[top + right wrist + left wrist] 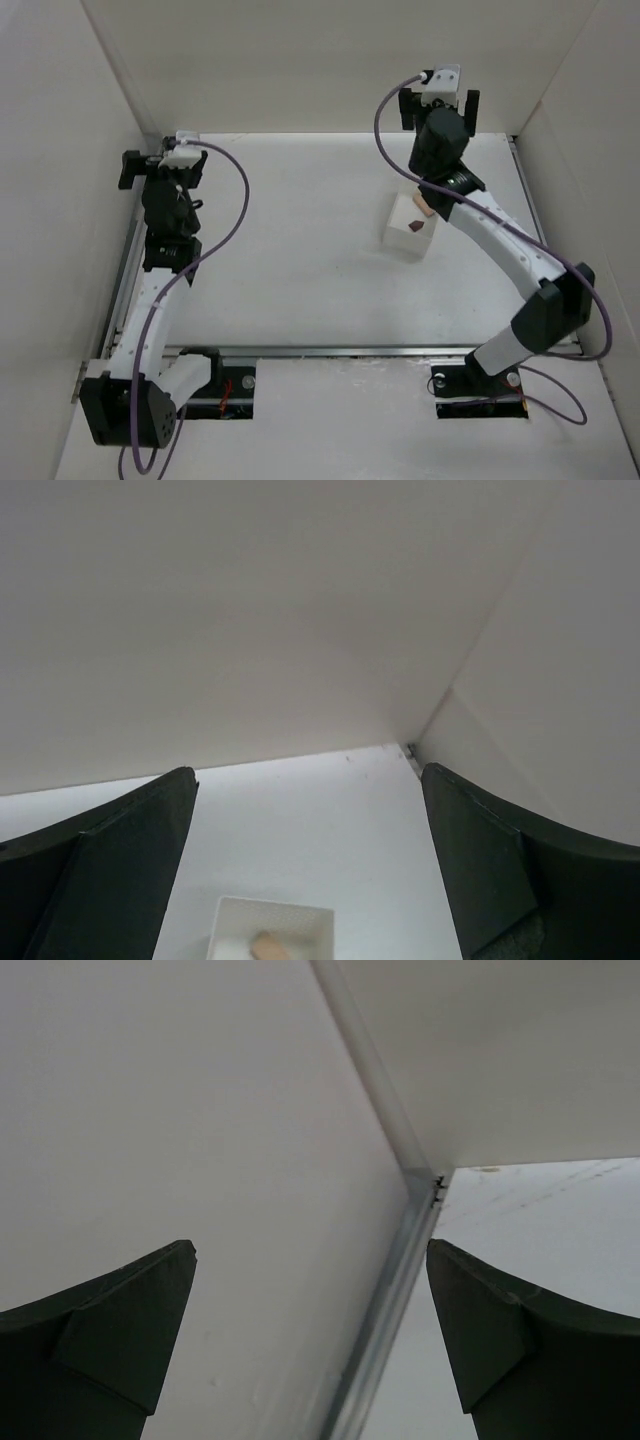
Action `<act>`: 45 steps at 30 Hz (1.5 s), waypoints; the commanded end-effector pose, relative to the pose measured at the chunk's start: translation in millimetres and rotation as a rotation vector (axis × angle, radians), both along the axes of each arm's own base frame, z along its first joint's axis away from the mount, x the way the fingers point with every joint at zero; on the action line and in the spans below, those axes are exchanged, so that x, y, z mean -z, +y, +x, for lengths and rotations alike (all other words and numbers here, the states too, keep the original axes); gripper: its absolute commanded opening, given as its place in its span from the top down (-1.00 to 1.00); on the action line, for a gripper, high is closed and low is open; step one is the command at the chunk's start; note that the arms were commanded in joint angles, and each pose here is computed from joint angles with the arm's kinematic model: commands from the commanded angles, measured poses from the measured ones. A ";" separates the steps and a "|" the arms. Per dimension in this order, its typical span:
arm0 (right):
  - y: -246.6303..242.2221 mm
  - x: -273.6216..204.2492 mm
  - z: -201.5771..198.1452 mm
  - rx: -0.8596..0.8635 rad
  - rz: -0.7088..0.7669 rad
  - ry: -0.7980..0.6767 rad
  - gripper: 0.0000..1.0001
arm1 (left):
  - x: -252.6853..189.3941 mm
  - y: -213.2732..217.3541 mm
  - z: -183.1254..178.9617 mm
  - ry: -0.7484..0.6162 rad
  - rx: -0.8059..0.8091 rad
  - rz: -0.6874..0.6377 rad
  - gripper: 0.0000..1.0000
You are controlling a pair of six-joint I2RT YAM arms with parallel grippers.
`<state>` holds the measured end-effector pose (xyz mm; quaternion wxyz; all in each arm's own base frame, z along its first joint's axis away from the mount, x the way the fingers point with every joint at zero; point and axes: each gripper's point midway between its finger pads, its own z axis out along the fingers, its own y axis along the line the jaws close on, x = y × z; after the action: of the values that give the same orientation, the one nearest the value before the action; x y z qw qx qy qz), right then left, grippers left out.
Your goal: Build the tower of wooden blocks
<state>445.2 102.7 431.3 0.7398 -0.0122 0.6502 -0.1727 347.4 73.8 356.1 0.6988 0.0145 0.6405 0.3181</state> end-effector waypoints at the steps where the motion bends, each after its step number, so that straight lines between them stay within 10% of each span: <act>1: -44.6 11.3 7.9 0.404 0.278 -0.075 -1.00 | -23.5 5.4 20.7 0.113 -0.043 0.162 -1.00; 10: -51.6 150.9 31.2 0.312 0.382 0.549 -1.00 | -21.8 -4.0 62.3 0.288 -0.064 0.020 -1.00; 23: -105.1 165.5 -16.8 0.521 0.251 0.592 -1.00 | -42.3 -54.7 55.6 0.209 0.175 0.089 -1.00; 35: -82.5 275.0 -9.9 0.358 0.600 0.863 -1.00 | 1.5 -78.0 47.5 0.279 0.301 0.008 -1.00; 45: -76.9 327.8 -6.8 0.405 0.617 0.963 -0.15 | 10.0 -73.0 41.8 0.278 0.279 0.015 -1.00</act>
<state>429.4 21.4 104.9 0.2719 0.2358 0.9276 -0.1001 396.6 1.2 330.7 0.6145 0.1645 0.7397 0.2195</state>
